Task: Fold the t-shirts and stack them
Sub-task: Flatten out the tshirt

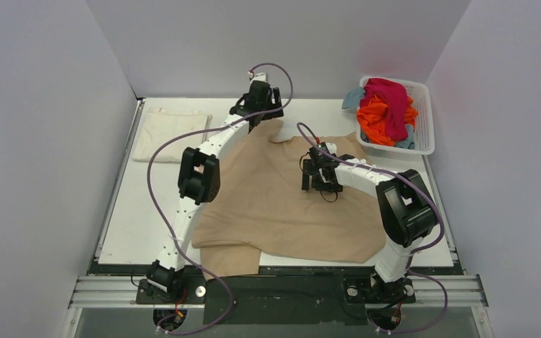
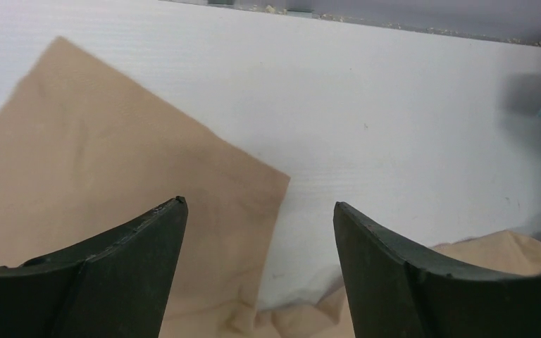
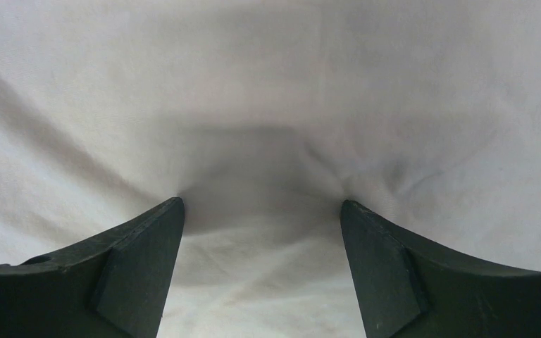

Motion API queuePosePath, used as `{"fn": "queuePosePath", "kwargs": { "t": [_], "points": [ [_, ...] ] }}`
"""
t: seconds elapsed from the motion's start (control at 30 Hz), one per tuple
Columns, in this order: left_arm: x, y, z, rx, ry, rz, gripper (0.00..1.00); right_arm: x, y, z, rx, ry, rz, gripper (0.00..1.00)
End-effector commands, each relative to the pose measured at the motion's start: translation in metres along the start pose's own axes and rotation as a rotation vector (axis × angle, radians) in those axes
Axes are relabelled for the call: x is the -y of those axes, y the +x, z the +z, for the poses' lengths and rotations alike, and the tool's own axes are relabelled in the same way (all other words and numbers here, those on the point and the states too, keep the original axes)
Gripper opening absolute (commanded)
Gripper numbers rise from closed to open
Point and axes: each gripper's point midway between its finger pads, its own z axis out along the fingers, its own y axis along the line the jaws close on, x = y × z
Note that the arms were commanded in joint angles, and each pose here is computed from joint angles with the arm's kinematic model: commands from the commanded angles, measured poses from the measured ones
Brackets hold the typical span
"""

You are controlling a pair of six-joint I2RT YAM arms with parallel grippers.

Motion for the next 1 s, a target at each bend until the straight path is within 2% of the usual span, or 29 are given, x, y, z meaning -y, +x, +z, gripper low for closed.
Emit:
{"fn": "queuePosePath", "kwargs": {
  "t": [0.0, 0.03, 0.07, 0.1, 0.13, 0.17, 0.2, 0.23, 0.27, 0.33, 0.53, 0.73, 0.97],
  "points": [
    [-0.001, -0.097, -0.102, 0.12, -0.099, 0.035, 0.87, 0.025, 0.023, -0.016, -0.078, 0.067, 0.029, 0.77],
    [-0.001, -0.109, -0.125, 0.133, -0.106, 0.027, 0.87, 0.024, 0.015, -0.023, -0.055, 0.061, 0.046, 0.77],
    [-0.019, -0.077, -0.124, 0.053, -0.144, 0.037, 0.88, 0.023, 0.011, -0.027, -0.043, 0.057, 0.055, 0.77],
    [-0.012, -0.086, -0.146, 0.063, -0.106, 0.031, 0.88, 0.021, 0.004, -0.035, -0.018, 0.046, 0.071, 0.77],
    [-0.029, -0.05, -0.147, -0.018, -0.132, 0.043, 0.88, 0.021, 0.001, -0.038, -0.005, 0.041, 0.078, 0.77],
    [-0.024, -0.057, -0.164, 0.002, -0.097, 0.029, 0.88, 0.021, -0.003, -0.044, 0.01, 0.035, 0.089, 0.78],
    [-0.043, -0.017, -0.164, -0.075, -0.124, 0.021, 0.89, 0.021, -0.007, -0.047, 0.021, 0.033, 0.097, 0.78],
    [-0.039, -0.025, -0.176, -0.046, -0.086, 0.001, 0.89, 0.022, -0.009, -0.05, 0.026, 0.036, 0.104, 0.78],
    [-0.057, 0.009, -0.176, -0.111, -0.111, -0.014, 0.89, 0.026, -0.014, -0.052, 0.034, 0.047, 0.117, 0.78],
    [-0.07, 0.031, -0.182, -0.153, -0.106, -0.043, 0.89, 0.033, -0.019, -0.053, 0.031, 0.069, 0.137, 0.78],
    [-0.104, 0.069, -0.171, -0.261, -0.185, -0.035, 0.89, 0.046, -0.041, -0.035, 0.02, 0.128, 0.16, 0.78],
    [-0.142, 0.094, -0.142, -0.376, -0.242, -0.107, 0.89, 0.053, -0.064, -0.003, -0.022, 0.17, 0.18, 0.79],
    [-0.179, 0.104, -0.129, -0.438, -0.336, -0.138, 0.89, 0.047, -0.07, 0.034, -0.103, 0.147, 0.213, 0.83]
  ]
}}
